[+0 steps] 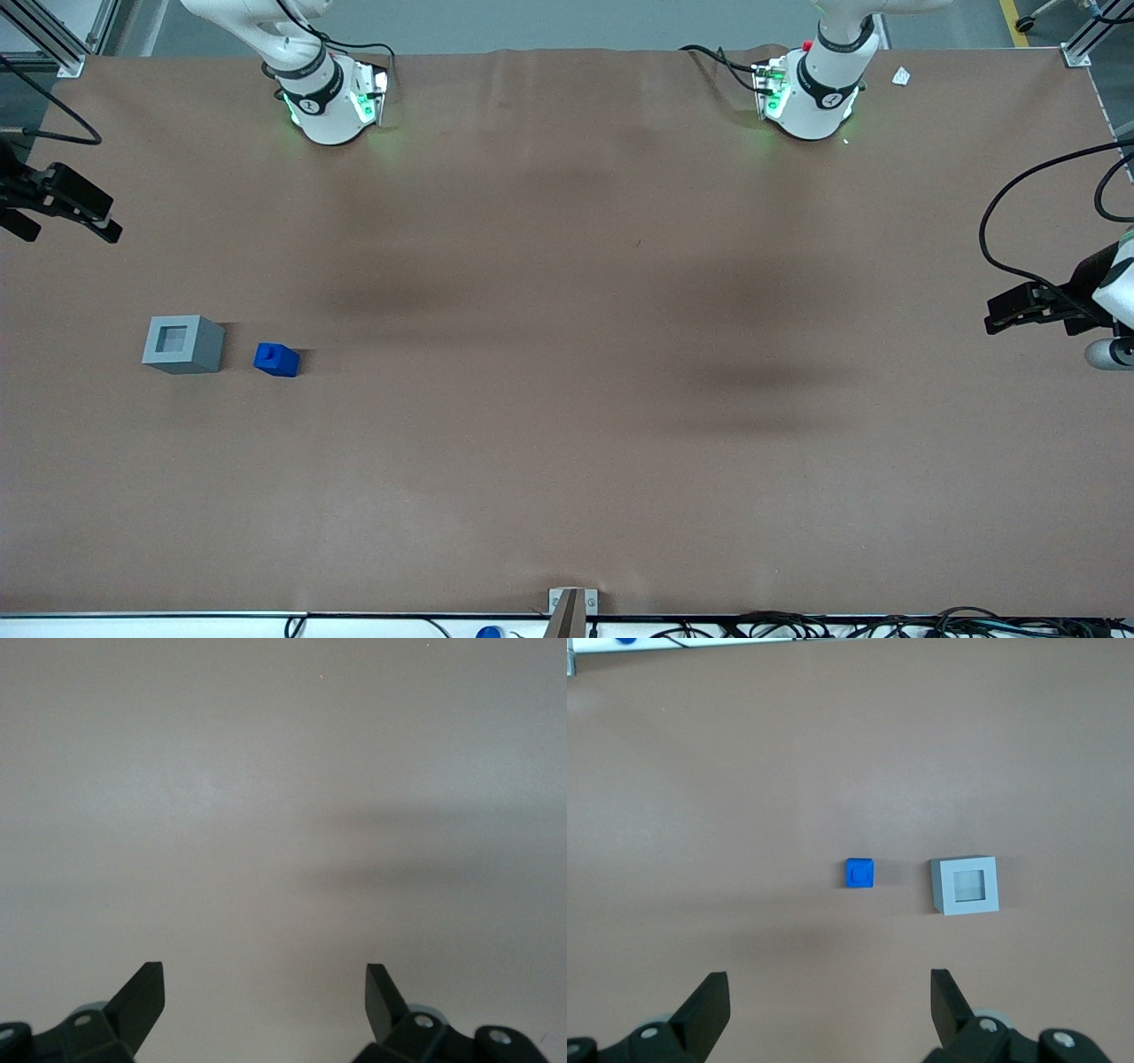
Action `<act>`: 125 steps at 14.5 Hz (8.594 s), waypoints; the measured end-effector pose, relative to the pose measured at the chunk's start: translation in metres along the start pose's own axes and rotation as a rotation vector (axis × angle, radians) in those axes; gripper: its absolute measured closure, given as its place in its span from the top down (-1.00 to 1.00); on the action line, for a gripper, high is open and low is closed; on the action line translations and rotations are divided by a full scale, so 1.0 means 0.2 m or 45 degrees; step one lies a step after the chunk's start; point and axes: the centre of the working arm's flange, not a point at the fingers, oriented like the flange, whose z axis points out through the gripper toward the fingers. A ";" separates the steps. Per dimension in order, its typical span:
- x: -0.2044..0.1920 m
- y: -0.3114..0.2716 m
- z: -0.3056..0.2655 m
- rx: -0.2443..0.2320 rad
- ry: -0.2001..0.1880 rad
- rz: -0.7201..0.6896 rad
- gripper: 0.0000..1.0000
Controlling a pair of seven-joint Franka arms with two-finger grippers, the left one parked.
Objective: Insert blue part into gray base with right arm
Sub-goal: 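Move the open right gripper down over the small blue block, then close the right gripper on the blue block and lift it, then carry the blue block over the gray base's square opening, then lower the blue block into the gray base's opening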
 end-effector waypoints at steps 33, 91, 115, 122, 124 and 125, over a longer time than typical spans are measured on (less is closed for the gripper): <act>0.00 0.09 2.07 -0.026 -0.087 0.045 1.00; -0.08 1.02 1.64 0.000 -0.112 -0.050 0.01; -0.12 1.02 1.71 0.024 -0.103 -0.015 0.01; -0.11 1.02 1.71 0.017 -0.087 -0.015 0.01; -0.11 1.02 1.73 0.015 -0.083 -0.015 0.01; -0.11 1.02 1.74 0.016 -0.084 -0.014 0.01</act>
